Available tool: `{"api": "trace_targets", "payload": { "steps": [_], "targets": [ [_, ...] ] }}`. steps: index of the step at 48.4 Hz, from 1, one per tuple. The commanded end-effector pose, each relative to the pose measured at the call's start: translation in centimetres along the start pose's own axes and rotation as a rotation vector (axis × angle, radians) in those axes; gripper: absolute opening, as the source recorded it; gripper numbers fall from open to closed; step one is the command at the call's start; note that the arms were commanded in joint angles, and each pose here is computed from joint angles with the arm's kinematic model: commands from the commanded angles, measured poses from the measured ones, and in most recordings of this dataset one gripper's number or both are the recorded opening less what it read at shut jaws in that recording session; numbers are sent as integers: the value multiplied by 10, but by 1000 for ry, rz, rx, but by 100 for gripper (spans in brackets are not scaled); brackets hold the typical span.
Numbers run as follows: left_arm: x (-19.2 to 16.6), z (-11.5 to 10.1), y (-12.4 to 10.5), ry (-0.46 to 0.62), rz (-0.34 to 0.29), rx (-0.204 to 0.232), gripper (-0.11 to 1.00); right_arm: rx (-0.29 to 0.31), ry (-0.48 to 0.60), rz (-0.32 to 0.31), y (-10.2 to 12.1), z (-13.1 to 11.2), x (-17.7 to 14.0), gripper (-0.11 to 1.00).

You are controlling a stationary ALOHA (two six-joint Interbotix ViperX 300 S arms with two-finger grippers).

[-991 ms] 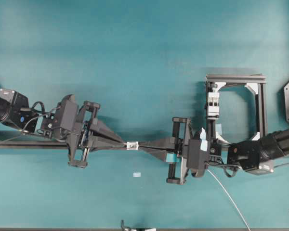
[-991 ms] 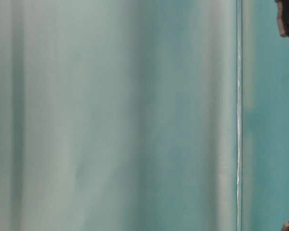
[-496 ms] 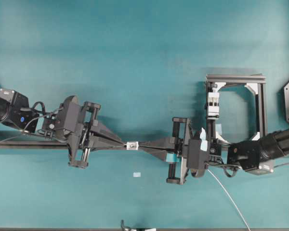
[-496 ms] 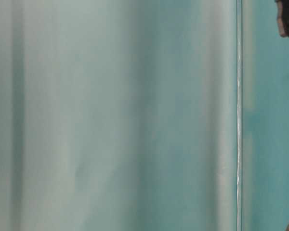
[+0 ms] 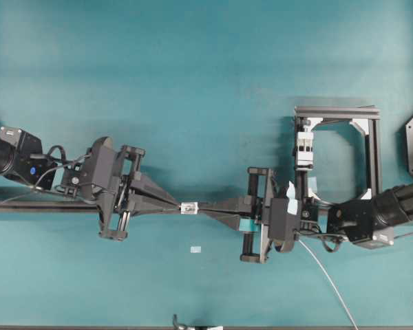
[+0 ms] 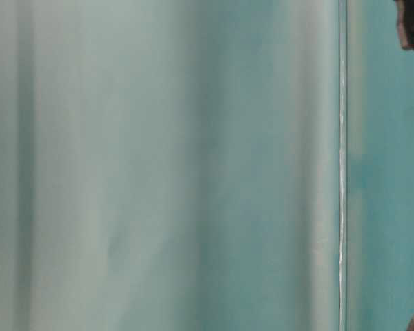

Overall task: Insert the wire through the hole in the metal fitting marked with a red label. (retake)
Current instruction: 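Close the left gripper on the wire tip emerging past the bracket, then pull the wire leftward through the hole with the left gripper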

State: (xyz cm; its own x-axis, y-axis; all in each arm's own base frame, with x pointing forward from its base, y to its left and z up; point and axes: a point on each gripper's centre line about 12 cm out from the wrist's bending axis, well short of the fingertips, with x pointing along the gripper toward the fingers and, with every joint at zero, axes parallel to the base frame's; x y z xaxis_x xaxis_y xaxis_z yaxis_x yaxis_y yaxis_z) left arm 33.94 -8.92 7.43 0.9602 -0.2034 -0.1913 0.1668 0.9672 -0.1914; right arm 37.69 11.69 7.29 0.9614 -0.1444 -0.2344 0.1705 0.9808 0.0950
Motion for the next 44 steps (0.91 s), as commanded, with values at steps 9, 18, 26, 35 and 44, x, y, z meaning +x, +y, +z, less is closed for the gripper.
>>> {"api": "trace_targets", "payload": {
  "steps": [9,18,26,35,44],
  "targets": [
    [0,12,-5,-36,-22,4,-10,17,-27,-30,-14,15,-4,46],
    [0,12,-5,-36,-22,4,-10,16,-32,-30,-17,18,-9,69],
    [-3,12,-7,-23,-24,5,-10,16,-32,-30,-17,18,-9,69],
    [-17,15,-10,12,-29,5,-10,15,-32,-31,-17,18,-9,69],
    [-38,21,-17,36,-47,8,-10,15,-32,-31,-17,18,-9,69]
  ]
}}
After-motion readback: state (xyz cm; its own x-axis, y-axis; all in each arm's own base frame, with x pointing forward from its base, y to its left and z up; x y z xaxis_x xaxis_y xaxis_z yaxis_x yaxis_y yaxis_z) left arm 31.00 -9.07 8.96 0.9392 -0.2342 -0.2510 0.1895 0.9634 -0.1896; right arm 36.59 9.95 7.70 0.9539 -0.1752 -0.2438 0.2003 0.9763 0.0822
